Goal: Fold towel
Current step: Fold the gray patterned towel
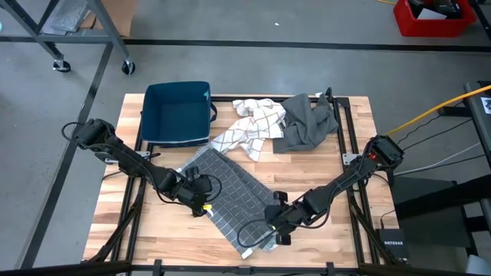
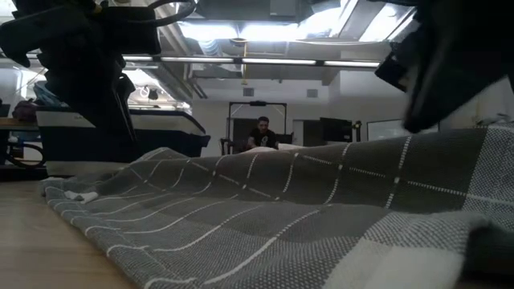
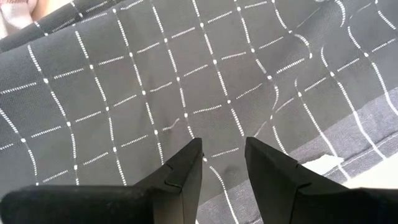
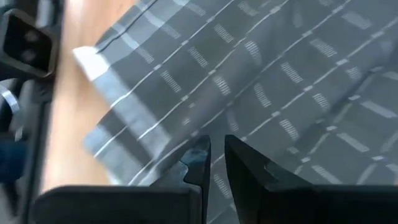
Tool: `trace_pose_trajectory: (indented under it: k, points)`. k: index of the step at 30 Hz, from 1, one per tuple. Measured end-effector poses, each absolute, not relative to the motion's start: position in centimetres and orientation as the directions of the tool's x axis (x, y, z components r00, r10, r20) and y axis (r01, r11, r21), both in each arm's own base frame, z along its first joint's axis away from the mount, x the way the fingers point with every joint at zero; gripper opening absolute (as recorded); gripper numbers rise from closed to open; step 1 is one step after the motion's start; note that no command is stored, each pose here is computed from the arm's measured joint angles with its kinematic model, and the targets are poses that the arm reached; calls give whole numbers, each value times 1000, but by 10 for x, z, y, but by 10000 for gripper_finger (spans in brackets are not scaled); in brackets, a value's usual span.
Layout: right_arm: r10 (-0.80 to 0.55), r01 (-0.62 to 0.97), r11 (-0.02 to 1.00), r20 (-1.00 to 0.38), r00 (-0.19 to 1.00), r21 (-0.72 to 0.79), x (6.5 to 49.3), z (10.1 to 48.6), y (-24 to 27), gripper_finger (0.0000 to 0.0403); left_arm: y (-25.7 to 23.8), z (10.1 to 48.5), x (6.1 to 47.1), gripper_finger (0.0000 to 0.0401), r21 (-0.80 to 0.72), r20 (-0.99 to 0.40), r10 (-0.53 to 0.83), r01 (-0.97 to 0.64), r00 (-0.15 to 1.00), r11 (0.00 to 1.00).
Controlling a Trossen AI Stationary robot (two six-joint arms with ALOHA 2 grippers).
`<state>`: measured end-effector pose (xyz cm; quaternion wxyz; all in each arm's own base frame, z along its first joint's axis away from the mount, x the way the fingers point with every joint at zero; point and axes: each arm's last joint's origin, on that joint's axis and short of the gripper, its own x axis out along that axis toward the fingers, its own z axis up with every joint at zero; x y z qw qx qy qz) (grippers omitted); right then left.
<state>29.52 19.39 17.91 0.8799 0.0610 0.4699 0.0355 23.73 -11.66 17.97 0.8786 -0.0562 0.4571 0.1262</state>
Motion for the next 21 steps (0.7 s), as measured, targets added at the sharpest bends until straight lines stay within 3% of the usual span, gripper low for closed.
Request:
trace_pose_trajectory:
  k: [7, 12, 21]
  points:
    - [65, 23, 995, -813, 579, 95, 296, 179, 192, 53, -117, 180, 237, 115, 17, -818, 170, -273, 550, 962]
    - [159, -19, 984, -829, 536, 176, 297, 179, 192, 57, -117, 180, 237, 115, 16, -817, 170, -273, 550, 962]
    - [322, -44, 939, -829, 457, 341, 303, 180, 186, 135, -117, 180, 237, 115, 17, -818, 170, -273, 550, 962]
